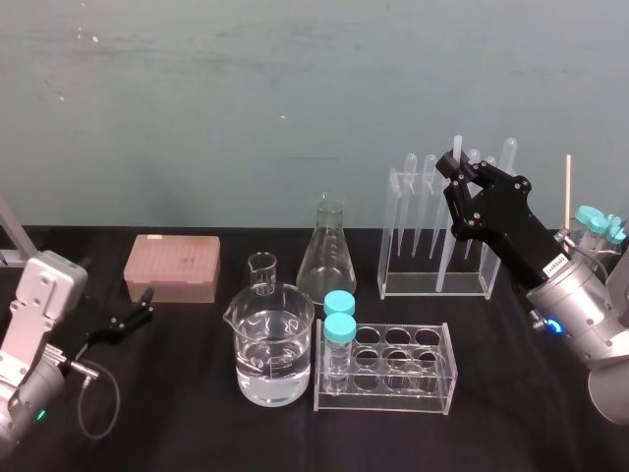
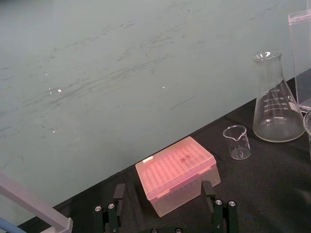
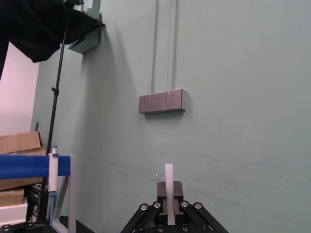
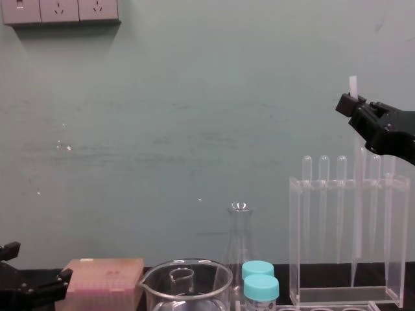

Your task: Pick up the stirring rod with one hand, then place it down.

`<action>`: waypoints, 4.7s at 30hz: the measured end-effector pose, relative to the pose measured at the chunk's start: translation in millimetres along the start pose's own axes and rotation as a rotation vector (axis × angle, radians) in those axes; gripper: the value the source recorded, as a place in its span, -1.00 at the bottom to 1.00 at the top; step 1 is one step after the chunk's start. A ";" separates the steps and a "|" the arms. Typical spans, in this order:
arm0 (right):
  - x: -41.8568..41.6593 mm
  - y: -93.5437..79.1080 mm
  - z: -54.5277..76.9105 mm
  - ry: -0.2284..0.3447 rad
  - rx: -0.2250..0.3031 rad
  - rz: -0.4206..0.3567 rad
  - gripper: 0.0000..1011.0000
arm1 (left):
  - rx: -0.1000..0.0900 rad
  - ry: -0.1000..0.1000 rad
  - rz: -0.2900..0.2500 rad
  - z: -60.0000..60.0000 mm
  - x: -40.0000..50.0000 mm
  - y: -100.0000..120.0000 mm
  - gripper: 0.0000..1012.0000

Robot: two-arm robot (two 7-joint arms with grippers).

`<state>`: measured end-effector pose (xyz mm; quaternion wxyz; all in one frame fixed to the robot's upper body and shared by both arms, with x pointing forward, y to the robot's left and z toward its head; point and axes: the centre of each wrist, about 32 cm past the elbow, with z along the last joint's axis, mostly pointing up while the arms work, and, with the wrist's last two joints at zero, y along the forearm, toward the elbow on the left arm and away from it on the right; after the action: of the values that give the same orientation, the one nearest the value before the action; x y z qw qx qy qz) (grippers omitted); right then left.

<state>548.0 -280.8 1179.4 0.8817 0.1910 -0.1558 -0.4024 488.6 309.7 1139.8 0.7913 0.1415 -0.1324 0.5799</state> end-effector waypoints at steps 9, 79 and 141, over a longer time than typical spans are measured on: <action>2.2 -4.0 0.8 0.012 -0.035 0.030 -0.86 | 0.000 0.000 0.000 0.0 0.0 0.0 0.98; 11.8 -16.7 -50.0 0.073 -0.271 0.214 -0.84 | 0.000 0.000 0.000 0.0 0.0 0.0 0.98; -2.1 -76.6 10.7 -0.105 -0.566 -0.148 0.98 | 0.000 0.000 0.000 0.0 0.0 0.0 0.98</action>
<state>492.3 -327.6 1153.2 0.8587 -0.0726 -0.0687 -0.5026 488.6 309.7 1139.8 0.7913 0.1415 -0.1325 0.5799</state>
